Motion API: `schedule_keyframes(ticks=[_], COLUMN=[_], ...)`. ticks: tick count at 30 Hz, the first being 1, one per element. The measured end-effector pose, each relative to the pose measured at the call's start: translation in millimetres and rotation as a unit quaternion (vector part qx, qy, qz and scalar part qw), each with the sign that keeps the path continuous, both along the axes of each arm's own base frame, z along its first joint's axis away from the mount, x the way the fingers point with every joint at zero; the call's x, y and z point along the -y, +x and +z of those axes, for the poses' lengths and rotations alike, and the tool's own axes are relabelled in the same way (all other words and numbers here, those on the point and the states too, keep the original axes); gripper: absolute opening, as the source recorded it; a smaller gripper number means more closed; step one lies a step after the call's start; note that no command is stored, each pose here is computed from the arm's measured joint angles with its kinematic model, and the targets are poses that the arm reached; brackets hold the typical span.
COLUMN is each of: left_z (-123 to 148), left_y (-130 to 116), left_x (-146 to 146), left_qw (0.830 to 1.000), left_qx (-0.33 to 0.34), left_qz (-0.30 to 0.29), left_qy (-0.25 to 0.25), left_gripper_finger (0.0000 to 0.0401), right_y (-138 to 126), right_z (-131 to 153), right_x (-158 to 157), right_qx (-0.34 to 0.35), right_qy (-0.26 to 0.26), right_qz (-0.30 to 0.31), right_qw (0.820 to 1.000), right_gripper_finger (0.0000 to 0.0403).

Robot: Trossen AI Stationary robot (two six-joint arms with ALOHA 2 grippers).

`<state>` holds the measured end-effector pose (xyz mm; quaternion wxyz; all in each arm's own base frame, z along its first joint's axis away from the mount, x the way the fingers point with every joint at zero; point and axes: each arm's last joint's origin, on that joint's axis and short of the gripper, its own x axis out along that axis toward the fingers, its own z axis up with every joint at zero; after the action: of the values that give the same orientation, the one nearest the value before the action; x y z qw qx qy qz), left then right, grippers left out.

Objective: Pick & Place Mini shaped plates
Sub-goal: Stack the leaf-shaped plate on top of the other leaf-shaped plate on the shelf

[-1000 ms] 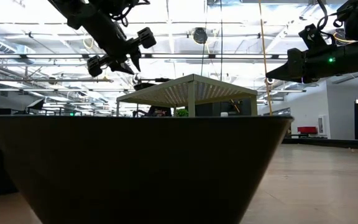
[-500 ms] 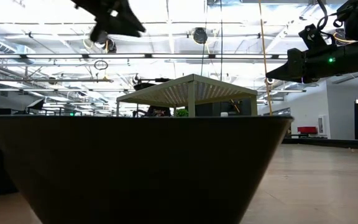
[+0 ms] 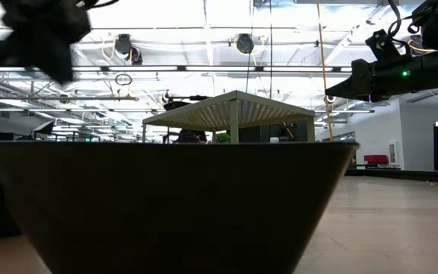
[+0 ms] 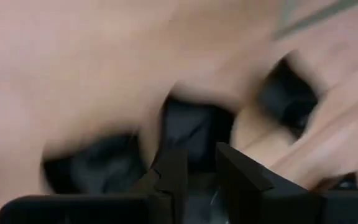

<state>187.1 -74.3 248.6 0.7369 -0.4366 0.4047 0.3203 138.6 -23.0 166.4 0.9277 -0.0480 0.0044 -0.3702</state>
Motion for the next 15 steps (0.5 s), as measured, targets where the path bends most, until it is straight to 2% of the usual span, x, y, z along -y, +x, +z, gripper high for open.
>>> schedule_keyframes(ticks=[3,5,10,13,15], left_z=[-14,-23,-34,-36,-37], left_y=[-12,-20,-40,-47,-48], left_x=[19,30,52,60,63], left_qw=[0.992,0.977,0.910,0.885,0.881], left_qx=[-0.092,-0.169,-0.336,-0.370,-0.377], left_qz=[0.048,0.082,0.176,0.218,0.223], left_qy=[-0.064,-0.099,-0.168,-0.179,-0.176], left_gripper_finger=[0.0089,0.0089,0.0098,0.0132,0.0163], right_y=[0,0,0,0,0], right_z=[0,0,0,0,0], right_x=[0,0,0,0,0], right_qx=[0.000,0.000,0.000,0.000,0.000], right_qy=[0.000,0.000,0.000,0.000,0.000], right_qz=[0.000,0.000,0.000,0.000,0.000], right_qw=[1.000,1.000,1.000,1.000,1.000], right_gripper_finger=[0.0004,0.0004,0.0004,0.0004,0.0004])
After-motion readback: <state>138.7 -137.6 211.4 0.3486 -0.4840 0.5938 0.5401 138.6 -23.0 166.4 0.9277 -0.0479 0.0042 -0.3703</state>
